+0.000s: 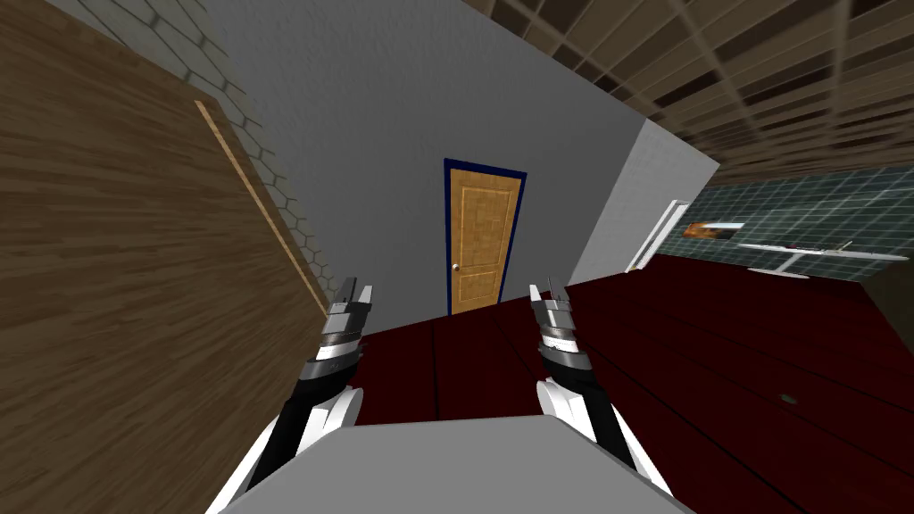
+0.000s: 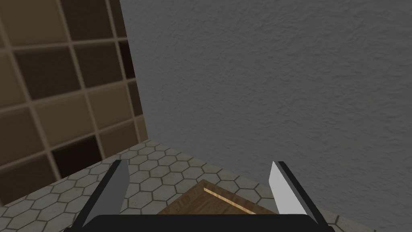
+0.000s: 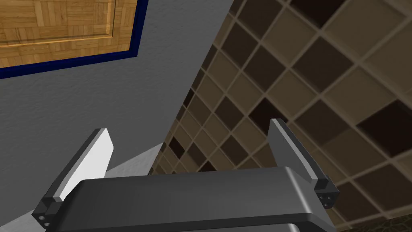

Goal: Pull the door open

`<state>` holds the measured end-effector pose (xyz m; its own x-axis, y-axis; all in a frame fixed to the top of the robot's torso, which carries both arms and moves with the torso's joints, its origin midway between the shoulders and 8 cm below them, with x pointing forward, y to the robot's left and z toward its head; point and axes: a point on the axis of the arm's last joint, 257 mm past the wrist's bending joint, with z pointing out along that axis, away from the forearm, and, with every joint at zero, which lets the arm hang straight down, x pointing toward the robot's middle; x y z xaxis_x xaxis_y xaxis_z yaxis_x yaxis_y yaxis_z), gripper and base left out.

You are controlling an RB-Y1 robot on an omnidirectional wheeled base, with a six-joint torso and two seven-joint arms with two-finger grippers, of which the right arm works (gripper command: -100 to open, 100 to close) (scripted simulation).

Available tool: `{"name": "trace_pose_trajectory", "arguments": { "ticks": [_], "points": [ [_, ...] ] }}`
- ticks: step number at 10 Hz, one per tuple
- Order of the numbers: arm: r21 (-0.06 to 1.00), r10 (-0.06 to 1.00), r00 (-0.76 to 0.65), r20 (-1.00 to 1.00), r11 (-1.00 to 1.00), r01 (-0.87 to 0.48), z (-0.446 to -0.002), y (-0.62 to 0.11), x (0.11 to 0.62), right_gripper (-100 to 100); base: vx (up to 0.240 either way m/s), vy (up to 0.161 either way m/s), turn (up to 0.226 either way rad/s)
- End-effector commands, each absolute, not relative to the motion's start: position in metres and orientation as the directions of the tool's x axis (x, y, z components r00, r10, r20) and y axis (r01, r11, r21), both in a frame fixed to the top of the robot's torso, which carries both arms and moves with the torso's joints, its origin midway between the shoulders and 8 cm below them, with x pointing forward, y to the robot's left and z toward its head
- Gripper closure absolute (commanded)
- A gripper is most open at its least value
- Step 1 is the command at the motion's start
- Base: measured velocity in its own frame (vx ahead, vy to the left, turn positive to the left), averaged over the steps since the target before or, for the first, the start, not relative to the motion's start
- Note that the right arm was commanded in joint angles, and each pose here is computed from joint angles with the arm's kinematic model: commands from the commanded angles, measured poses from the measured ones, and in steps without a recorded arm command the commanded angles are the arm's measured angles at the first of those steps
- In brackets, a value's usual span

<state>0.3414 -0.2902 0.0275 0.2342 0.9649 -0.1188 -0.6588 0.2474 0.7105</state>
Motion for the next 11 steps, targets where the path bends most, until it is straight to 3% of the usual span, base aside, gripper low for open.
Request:
{"name": "trace_pose_trajectory", "arguments": {
  "ticks": [1,11],
  "points": [
    [0.725,0.978,0.197,-0.071,0.186,-0.663,0.018,-0.291,0.346,-100,0.051,0.001,0.149],
    [0.743,0.961,-0.006,0.276,-0.217,-0.633,-0.051,-0.303,0.372,-100,0.126,-0.029,0.179]
  ]
}}
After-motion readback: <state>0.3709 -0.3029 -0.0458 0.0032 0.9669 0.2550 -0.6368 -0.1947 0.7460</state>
